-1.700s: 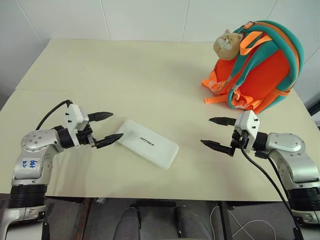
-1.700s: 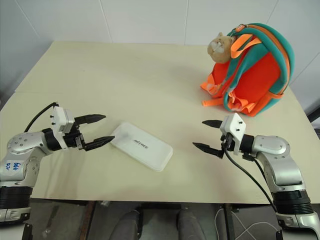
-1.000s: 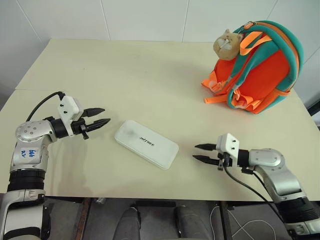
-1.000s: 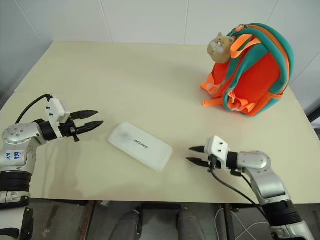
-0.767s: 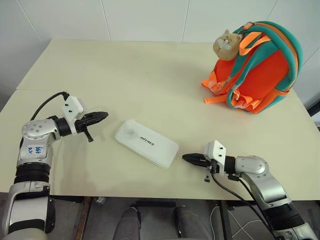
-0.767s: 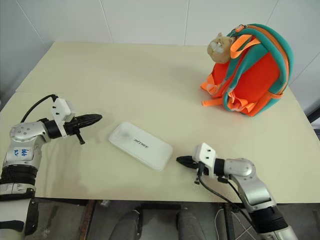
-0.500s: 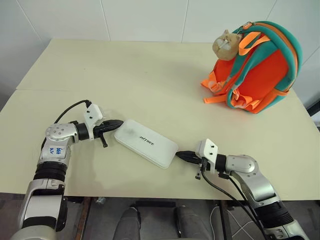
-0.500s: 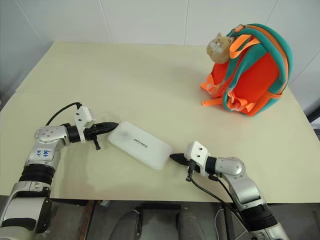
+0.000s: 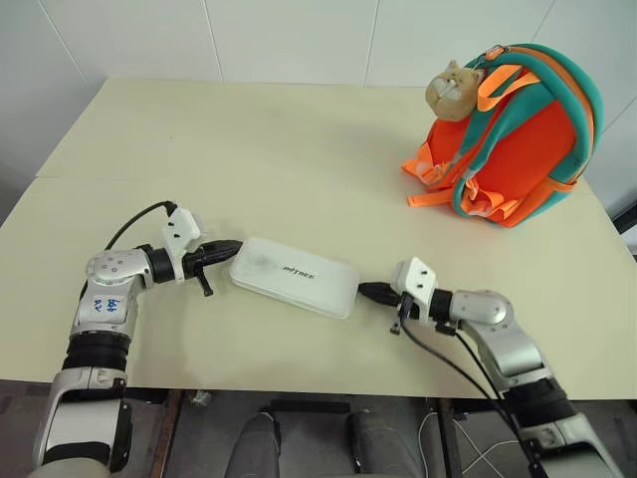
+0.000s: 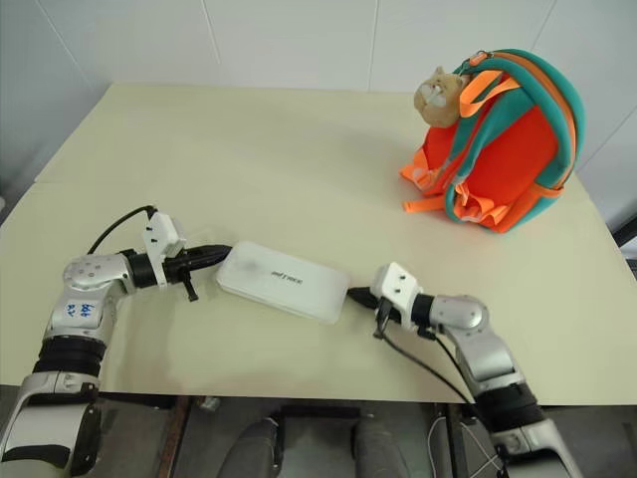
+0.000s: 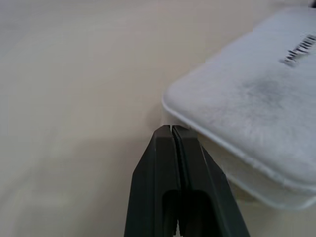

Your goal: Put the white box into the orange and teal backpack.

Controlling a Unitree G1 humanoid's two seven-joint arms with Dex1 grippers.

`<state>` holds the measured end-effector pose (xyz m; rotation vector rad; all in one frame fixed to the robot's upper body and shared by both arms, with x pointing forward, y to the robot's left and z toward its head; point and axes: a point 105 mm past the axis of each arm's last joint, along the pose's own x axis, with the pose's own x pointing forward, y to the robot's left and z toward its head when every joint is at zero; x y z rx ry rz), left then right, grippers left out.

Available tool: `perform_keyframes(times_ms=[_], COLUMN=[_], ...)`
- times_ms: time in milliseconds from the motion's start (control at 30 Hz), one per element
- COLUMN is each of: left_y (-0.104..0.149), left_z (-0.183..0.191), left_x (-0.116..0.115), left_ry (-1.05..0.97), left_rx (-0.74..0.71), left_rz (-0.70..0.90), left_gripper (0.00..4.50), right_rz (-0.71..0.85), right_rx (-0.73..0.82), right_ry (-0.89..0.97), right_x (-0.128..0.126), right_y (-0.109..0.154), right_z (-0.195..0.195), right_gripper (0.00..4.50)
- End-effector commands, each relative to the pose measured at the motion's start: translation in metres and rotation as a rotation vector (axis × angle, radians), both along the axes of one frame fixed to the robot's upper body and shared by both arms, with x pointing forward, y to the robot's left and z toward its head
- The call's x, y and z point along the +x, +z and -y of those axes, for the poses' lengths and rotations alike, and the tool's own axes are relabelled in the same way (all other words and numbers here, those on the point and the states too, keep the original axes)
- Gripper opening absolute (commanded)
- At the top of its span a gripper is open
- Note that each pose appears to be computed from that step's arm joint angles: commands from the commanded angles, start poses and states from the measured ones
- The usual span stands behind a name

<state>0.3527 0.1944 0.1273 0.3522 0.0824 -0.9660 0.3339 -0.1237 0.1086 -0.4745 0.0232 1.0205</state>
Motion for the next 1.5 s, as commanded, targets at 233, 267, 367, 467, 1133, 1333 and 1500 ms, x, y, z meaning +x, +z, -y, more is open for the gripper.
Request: perform_keyframes(times_ms=[233,267,367,467,1133,1333,1500], left_y=[0.003,0.002,0.0,0.001,0.014,0.021,0.001], left_z=[0.034,0.034,0.03,0.027,-0.022,0.0,0.018], left_x=[-0.01,-0.009,-0.004,0.0,-0.006,-0.021,-0.018], left_ry=[-0.078,-0.074,-0.03,-0.004,0.057,-0.062,-0.034], left_rx=[-0.049,-0.05,-0.039,-0.054,-0.208,-0.426,-0.399], left_rz=[0.008,0.007,0.019,0.015,-0.361,-0.765,-0.838], left_gripper=[0.05,0.05,0.05,0.05,4.46,4.46,4.46], right_rz=[0.089,0.089,0.066,0.059,-0.094,-0.223,-0.236], right_rx=[-0.034,-0.033,-0.001,-0.033,-0.084,-0.119,-0.144], right_ry=[0.047,0.047,0.052,0.009,0.08,0.198,0.167], right_x=[0.011,0.011,0.008,0.009,0.002,-0.022,-0.02], right_y=[0.02,0.02,0.021,0.015,0.055,0.04,0.027], right_z=[0.01,0.01,0.01,0.022,0.062,0.034,0.024], right_gripper=[0.0,0.0,0.0,0.0,4.5,4.5,4.5])
